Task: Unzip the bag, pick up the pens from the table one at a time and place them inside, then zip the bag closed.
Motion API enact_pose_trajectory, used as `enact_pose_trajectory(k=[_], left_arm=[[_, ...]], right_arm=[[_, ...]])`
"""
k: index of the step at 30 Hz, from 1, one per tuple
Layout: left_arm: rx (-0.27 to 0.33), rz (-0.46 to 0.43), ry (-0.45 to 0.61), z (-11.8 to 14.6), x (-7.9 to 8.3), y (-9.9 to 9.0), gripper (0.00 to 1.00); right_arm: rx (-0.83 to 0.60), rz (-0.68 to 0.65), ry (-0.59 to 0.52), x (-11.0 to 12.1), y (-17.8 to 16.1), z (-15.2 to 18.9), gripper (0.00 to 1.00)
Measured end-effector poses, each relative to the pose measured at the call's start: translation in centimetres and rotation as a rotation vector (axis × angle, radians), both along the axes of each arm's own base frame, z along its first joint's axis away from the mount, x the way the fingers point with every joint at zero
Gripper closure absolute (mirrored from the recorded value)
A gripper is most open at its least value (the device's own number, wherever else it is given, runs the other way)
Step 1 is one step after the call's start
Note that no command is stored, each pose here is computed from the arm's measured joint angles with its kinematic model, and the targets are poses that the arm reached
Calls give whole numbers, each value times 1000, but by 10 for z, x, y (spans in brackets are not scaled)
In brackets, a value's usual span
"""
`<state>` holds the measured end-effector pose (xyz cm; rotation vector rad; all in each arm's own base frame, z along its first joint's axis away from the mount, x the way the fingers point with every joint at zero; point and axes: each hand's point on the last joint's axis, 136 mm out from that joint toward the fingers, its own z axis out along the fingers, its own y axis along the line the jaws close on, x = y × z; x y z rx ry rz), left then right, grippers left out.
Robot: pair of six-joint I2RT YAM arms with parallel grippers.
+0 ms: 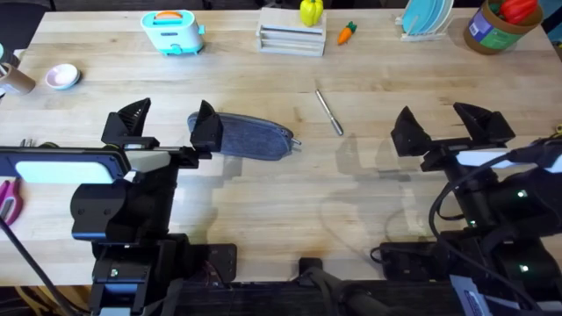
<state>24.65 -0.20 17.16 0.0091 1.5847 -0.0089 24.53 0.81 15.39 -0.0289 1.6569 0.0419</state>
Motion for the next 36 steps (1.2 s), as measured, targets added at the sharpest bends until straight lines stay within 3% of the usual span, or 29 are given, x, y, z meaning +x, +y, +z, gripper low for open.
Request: enact_pose_trajectory(k=[19, 25, 28, 32, 36], left_arm=[[0, 0, 31, -8, 0, 0, 9], [29, -2, 142, -16, -8, 0, 10], [77, -7, 169, 4, -14, 0, 9], [128, -14, 203, 43, -16, 0, 10], [194, -54, 351, 64, -11, -3, 10]], right_arm=[[16, 7, 29, -1, 2, -4, 5], [85, 30, 225, -18, 8, -21, 5], [103, 31, 295, -24, 9, -11, 5], [112, 42, 315, -23, 11, 36, 6], [122, 58, 409, -16, 15, 71, 6]])
